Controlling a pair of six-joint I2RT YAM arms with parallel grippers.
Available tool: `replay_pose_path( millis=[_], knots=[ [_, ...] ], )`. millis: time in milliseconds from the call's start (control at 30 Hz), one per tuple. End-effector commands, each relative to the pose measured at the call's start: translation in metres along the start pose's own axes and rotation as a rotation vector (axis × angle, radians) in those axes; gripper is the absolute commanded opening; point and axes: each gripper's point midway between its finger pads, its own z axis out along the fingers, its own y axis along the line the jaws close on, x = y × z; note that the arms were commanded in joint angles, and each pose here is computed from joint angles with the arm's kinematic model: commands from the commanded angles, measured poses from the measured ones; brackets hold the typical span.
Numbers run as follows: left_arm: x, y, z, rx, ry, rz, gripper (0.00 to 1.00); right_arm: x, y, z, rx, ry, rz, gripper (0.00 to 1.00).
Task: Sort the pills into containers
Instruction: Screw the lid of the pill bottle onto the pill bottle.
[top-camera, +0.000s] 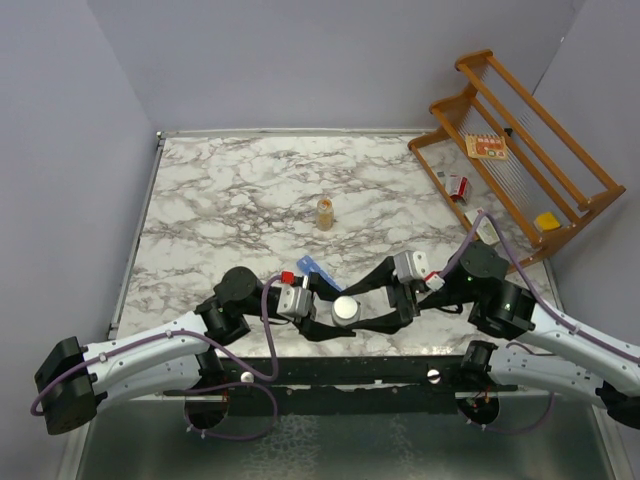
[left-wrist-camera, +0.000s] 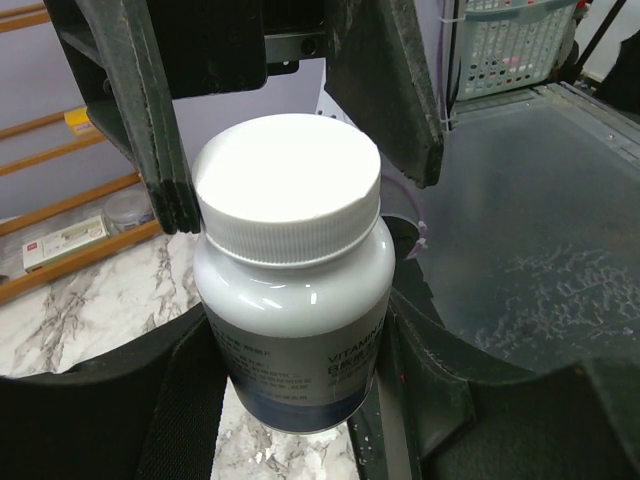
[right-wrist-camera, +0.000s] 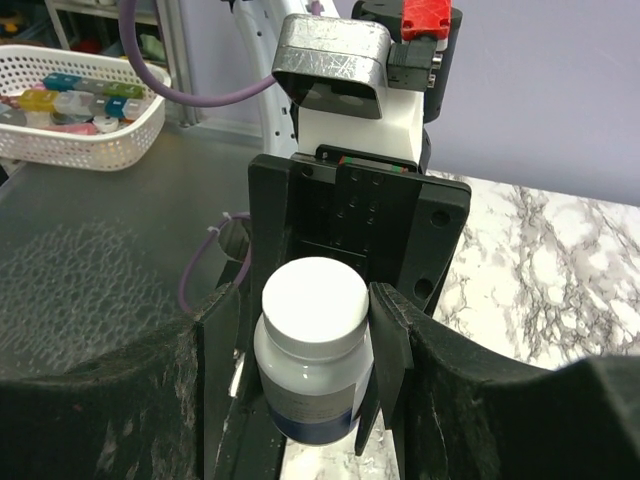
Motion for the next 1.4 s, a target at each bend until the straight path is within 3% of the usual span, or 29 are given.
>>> replay_pose_path(
  millis=[0, 467, 700, 933, 1367],
  knots=[
    [-0.021, -0.002, 0.004, 0.022, -0.050, 0.039, 0.00, -0.006, -0.006, -0.002, 0.039, -0.031, -0.023, 0.55],
    [-0.020, 0.003, 0.003, -0.011, -0.050, 0.041, 0.00, -0.005, -0.007, 0.001, 0.033, -0.022, -0.014, 0.54],
    [-0.019, 0.006, 0.002, -0.030, -0.050, 0.041, 0.00, -0.003, -0.007, 0.002, 0.030, -0.016, -0.008, 0.47],
    [-0.022, 0.013, 0.000, -0.081, -0.059, 0.046, 0.00, -0.002, -0.008, 0.002, 0.037, -0.013, -0.011, 0.26],
    [-0.037, 0.040, -0.007, -0.250, -0.094, 0.042, 0.00, 0.021, -0.021, 0.002, 0.097, 0.083, -0.005, 0.19]
  ],
)
